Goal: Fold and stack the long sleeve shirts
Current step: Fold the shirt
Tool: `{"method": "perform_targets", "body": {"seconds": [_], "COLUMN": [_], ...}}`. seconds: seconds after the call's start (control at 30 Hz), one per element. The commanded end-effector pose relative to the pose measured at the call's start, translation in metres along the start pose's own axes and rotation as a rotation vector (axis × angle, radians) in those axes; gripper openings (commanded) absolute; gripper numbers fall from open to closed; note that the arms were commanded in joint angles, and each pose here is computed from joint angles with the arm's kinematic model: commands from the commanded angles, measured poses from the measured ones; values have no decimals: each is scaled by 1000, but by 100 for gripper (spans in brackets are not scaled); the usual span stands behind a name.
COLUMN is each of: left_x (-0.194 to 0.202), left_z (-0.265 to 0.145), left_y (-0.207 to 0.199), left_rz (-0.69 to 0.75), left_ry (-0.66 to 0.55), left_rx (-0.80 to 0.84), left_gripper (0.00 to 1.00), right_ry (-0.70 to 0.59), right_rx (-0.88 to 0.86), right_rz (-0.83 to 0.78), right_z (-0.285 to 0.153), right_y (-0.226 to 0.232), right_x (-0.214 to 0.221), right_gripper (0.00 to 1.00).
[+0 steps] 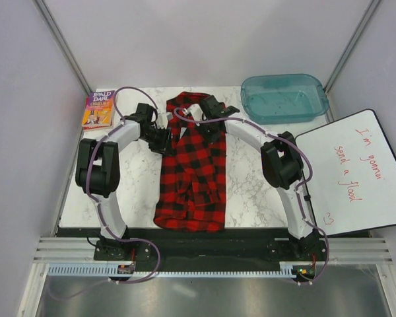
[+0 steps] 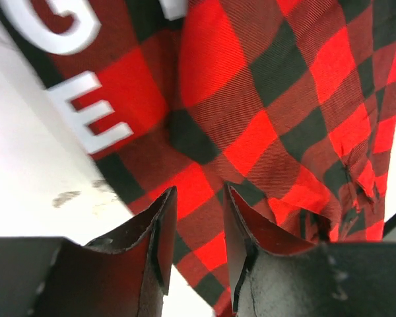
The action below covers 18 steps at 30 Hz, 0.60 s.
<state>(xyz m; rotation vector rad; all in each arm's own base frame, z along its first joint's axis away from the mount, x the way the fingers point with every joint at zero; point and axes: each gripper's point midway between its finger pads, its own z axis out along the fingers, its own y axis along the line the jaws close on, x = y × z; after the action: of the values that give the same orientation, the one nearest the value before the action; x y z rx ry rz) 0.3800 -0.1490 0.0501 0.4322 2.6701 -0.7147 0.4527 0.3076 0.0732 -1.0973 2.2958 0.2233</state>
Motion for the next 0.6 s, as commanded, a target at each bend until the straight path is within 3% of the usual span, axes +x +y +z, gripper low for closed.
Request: {"method": "perform_targets", "body": {"seconds": [0.0,0.27,0.57], "left_x": [10,4,-34], "left_z": [3,35,50], "left_y": [-13,22,45], "left_rz": [-47,-91,-87], "left_ry": [38,116,83], "left_rx": [-18,-138,-181], "left_gripper": [41,36,34], "right_ry": [146,202,151], "right_rx": [-149,-66,27], "right_rz": [131,175,181], "right_z": [0,46,70], "right_y": [24,-12,-57], "right_x": [51,69,59], "right_gripper": [9,8,8]}}
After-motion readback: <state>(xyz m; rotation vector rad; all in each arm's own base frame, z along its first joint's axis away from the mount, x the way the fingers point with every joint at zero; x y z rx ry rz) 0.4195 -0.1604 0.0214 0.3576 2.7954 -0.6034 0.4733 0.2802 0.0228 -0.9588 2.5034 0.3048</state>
